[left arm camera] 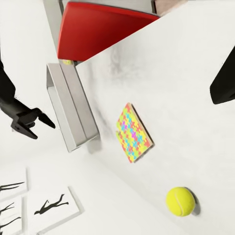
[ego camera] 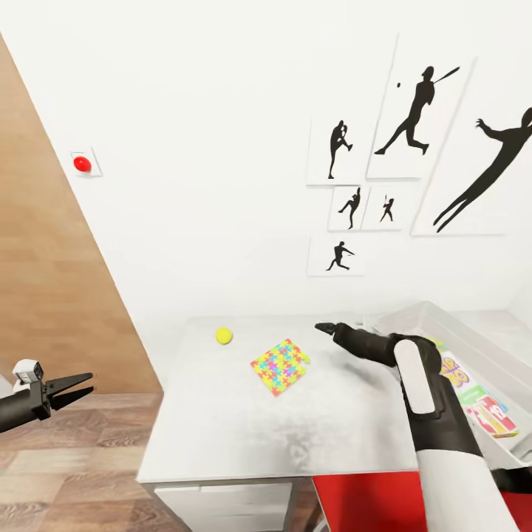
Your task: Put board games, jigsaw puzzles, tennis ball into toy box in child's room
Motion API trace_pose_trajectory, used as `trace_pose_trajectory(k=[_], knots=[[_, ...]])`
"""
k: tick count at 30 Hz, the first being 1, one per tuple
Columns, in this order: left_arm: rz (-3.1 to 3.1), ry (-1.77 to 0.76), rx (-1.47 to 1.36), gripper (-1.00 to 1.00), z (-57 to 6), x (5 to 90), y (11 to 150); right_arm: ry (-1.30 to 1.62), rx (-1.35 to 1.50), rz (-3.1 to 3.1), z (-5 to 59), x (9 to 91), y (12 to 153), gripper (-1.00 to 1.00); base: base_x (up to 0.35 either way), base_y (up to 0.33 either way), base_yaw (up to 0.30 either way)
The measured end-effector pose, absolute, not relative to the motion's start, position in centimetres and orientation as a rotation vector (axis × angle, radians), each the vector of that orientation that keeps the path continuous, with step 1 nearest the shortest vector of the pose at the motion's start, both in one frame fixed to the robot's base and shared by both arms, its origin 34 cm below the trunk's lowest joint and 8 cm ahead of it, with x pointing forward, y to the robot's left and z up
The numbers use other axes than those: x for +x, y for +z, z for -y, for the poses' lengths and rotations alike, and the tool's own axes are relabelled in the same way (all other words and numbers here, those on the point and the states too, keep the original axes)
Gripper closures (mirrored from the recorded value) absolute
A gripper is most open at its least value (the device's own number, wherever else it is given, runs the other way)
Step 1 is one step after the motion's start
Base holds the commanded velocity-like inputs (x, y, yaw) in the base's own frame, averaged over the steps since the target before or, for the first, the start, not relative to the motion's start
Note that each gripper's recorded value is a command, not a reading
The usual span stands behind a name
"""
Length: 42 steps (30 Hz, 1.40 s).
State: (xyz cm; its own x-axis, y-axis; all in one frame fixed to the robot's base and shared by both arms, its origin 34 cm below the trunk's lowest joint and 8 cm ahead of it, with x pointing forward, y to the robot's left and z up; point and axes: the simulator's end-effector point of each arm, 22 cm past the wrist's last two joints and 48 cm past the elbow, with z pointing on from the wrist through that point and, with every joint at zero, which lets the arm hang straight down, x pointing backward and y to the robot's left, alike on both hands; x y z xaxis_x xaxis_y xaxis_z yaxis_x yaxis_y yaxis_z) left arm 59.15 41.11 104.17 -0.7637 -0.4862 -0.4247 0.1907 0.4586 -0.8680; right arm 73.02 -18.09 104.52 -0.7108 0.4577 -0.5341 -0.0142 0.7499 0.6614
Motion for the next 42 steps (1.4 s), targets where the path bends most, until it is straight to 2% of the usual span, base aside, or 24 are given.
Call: trace_pose_trajectory(k=[10,28,42], knots=[[-2.077,-1.3,-0.24,-1.0,-42.5,59.0,104.6,0.745,0.421,-2.414,17.8,74.8,99.8,-1.0,0.037,0.152,0.0],[-2.081,-1.293,-0.24,-1.0,-42.7,59.0,104.6,0.695,0.427,-2.434,18.9,74.8,99.2,-1.0,0.038,0.046,0.0],[-2.073,-1.263,-0.202,-1.0,-42.8,59.3,104.0,0.685,0.441,-2.449,19.6,74.9,98.1,-1.0,0.192,0.083,0.0]])
